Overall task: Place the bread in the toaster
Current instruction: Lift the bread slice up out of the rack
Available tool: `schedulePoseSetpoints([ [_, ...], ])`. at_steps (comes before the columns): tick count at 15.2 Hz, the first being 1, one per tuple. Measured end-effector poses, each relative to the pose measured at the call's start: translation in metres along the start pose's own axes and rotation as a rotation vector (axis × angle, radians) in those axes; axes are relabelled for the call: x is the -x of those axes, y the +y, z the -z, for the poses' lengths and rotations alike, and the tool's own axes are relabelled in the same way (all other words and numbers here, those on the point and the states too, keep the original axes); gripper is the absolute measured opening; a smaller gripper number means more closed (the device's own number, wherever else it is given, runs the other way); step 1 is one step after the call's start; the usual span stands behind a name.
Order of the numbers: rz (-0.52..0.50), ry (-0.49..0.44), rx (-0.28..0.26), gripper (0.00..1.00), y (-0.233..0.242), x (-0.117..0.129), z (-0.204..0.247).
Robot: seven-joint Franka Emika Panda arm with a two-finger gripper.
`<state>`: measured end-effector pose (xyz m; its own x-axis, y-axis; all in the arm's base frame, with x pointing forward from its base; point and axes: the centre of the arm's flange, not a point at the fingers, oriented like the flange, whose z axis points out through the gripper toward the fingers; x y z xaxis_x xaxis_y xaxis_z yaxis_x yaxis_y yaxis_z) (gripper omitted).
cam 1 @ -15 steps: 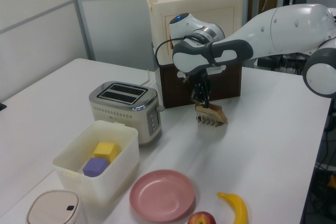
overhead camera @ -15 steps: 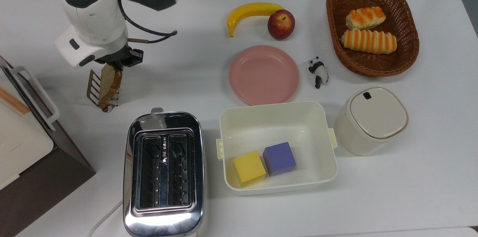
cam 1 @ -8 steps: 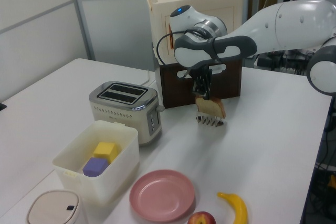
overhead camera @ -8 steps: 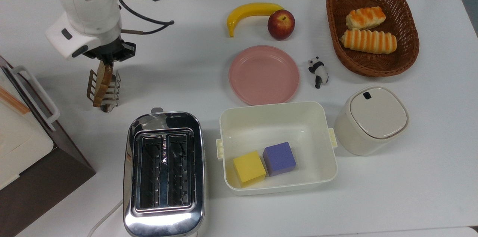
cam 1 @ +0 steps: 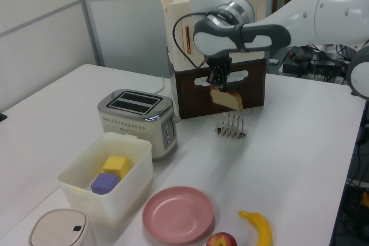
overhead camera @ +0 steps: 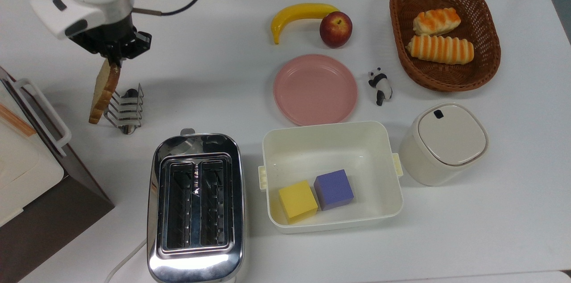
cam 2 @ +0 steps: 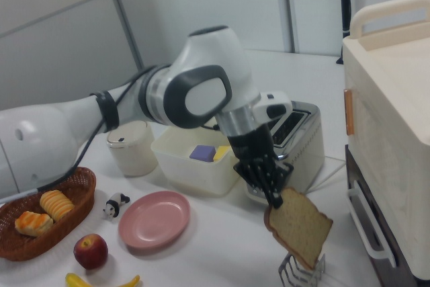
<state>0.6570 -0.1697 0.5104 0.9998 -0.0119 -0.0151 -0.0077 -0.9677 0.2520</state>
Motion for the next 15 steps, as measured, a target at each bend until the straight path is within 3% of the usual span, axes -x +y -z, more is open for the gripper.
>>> schedulePoseSetpoints([
  [4,-0.078,0.085,-0.040,0.07,0.002,-0.005,0.029],
  [13,-0.291,0.445,-0.335,0.07,-0.010,-0.034,0.078],
  [15,-0.323,0.521,-0.376,0.07,-0.008,-0.038,0.088],
])
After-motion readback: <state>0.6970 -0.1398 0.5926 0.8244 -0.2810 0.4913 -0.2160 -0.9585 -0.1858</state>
